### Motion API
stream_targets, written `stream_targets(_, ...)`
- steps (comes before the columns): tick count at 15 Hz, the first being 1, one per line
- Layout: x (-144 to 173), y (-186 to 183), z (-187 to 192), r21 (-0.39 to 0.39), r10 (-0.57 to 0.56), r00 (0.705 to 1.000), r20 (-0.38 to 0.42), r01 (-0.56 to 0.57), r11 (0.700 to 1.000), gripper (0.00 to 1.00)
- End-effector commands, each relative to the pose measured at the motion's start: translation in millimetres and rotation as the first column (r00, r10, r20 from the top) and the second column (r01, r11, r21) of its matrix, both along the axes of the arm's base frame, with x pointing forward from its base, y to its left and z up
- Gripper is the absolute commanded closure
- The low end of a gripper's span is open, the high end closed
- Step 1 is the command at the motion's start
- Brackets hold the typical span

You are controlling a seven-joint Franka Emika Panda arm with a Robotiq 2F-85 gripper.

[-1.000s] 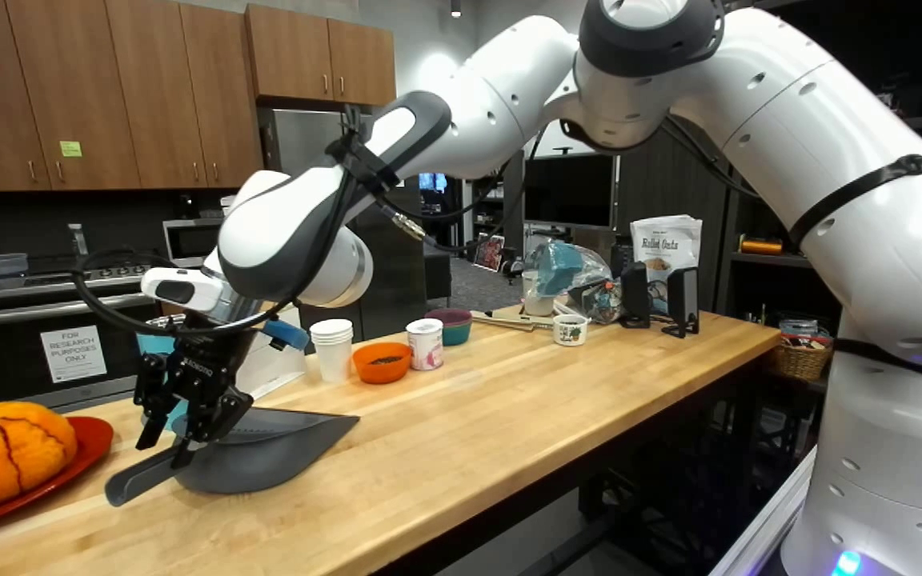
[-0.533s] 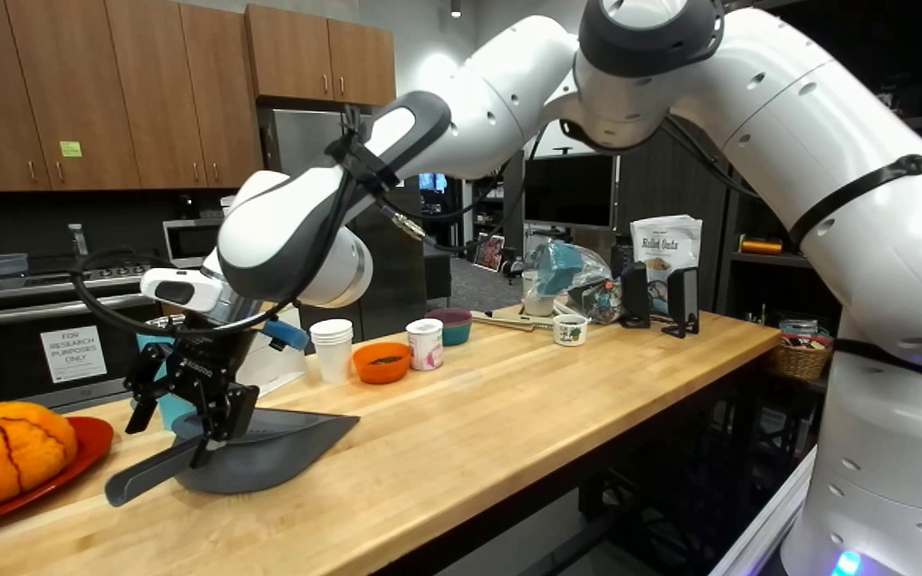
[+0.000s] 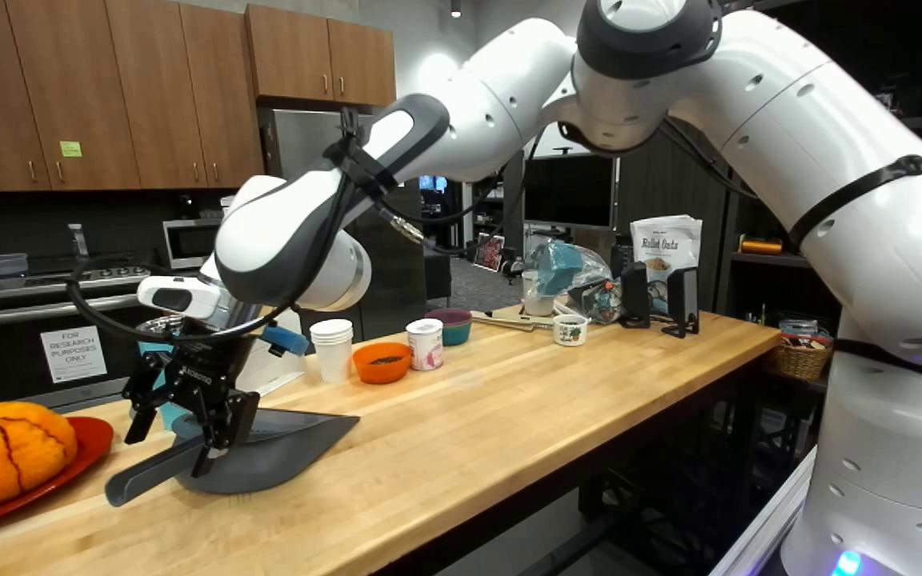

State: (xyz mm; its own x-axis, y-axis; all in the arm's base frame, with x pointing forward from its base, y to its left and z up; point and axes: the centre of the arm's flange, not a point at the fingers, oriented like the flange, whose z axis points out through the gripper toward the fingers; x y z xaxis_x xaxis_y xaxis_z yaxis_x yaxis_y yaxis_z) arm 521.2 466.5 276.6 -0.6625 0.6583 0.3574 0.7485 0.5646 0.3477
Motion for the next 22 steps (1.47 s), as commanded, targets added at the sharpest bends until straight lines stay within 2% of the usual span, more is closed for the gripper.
stream_targets(1, 2.6, 4.8, -1.0, -0.004, 0.024, 1.0, -0.012, -0.024, 1.0, 0.22)
stream_targets(3, 1.4, 7.6, -2.3, -0.006, 0.033, 0.999, -0.016, -0.033, 0.999, 0.32)
stream_targets(7, 0.9, 9.9, -2.2, -0.004, 0.038, 0.999, -0.015, -0.038, 0.999, 0.65)
stream_targets(10, 1.5, 9.1, 4.0, -0.013, 0.038, 0.999, 0.003, -0.038, 0.999, 0.87)
stream_targets(11, 1.2, 8.3, 7.0, -0.011, 0.036, 0.999, 0.009, -0.036, 0.999, 0.91)
stream_targets(22, -9.2, 12.2, 30.4, -0.072, -0.018, 0.997, 0.081, 0.024, 0.997, 0.91)
